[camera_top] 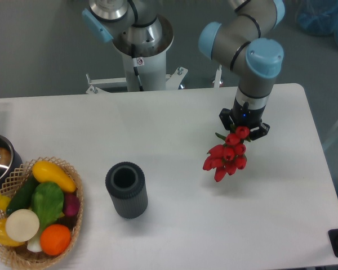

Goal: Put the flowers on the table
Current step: 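Swing the gripper down, tilting the tulip heads toward the table, then lower the tulips onto the table and open the gripper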

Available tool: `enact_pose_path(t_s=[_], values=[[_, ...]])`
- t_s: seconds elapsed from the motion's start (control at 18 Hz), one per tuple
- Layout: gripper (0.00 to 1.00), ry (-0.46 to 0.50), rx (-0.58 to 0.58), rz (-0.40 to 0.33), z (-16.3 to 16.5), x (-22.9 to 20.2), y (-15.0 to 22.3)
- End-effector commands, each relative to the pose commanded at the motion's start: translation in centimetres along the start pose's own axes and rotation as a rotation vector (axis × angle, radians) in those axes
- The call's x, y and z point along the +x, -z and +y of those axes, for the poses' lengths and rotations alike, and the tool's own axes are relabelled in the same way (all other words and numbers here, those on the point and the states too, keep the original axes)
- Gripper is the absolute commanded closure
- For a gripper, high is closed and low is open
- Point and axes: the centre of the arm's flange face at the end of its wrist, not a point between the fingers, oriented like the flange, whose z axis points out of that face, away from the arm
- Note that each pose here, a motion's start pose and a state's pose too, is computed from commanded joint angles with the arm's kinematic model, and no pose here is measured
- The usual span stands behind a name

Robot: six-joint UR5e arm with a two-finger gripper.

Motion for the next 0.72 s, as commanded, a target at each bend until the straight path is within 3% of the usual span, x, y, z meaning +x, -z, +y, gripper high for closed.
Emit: enact_pose_path(t_s=[0.72], values=[[0.7,-0.003,-0.011,0.063,-0.5,-0.1,-4.1]])
